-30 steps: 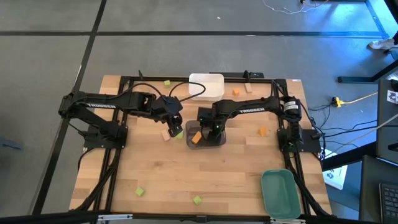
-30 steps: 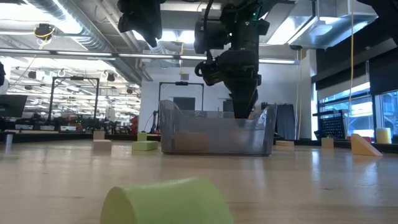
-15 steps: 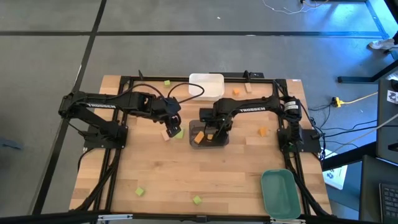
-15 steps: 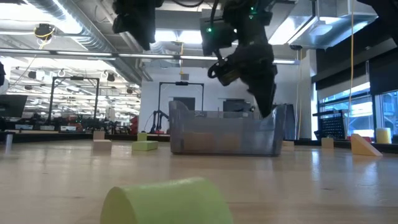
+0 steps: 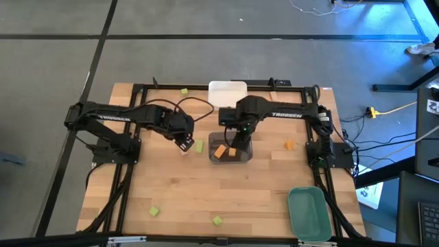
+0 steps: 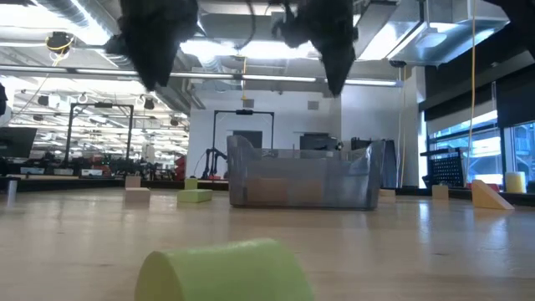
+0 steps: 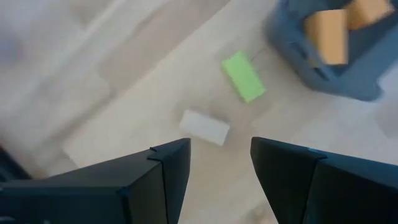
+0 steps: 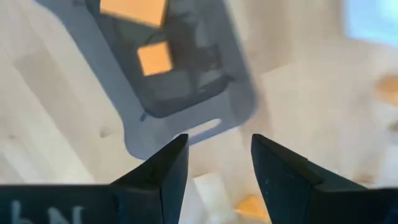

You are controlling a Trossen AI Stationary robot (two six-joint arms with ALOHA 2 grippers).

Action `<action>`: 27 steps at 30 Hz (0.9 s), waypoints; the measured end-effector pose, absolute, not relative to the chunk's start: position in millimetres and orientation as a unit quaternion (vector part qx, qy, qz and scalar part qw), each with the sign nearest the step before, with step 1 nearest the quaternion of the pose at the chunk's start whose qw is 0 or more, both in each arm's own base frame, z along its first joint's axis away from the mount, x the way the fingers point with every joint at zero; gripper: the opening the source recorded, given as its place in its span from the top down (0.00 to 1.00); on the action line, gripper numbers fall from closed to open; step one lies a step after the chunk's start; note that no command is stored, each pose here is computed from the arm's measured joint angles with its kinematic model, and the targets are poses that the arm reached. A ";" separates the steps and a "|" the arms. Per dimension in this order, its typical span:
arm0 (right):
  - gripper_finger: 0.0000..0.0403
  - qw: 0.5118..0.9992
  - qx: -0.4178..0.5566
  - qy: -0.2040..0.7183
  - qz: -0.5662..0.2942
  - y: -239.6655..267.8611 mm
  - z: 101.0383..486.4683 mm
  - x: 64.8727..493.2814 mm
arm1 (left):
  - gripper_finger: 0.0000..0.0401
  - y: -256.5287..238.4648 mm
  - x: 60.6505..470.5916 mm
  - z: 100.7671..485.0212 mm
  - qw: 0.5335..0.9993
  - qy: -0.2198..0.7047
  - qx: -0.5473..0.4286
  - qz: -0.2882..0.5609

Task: Sort & place blocks by color
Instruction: Put the brown block into the white bin

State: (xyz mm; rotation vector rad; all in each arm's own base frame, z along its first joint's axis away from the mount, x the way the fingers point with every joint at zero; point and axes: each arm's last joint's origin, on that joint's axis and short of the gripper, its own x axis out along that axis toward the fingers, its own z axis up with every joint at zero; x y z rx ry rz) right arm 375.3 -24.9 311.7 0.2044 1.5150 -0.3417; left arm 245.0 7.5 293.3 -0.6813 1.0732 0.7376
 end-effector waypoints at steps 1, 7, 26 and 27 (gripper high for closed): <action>0.57 0.715 0.084 0.674 -0.165 -24.3 319.2 375.1 | 0.60 7.3 243.5 287.5 0.726 0.489 -0.332 0.352; 0.56 0.772 0.046 0.597 -0.212 -20.3 365.2 366.2 | 0.60 4.9 233.4 252.6 0.628 0.478 -0.436 0.433; 0.56 0.851 -0.046 0.473 -0.225 -14.6 459.6 277.0 | 0.60 6.4 236.6 195.1 0.552 0.322 -0.594 0.489; 0.56 0.855 -0.048 0.471 -0.211 -14.0 462.8 272.3 | 0.60 6.4 235.7 193.7 0.545 0.319 -0.598 0.494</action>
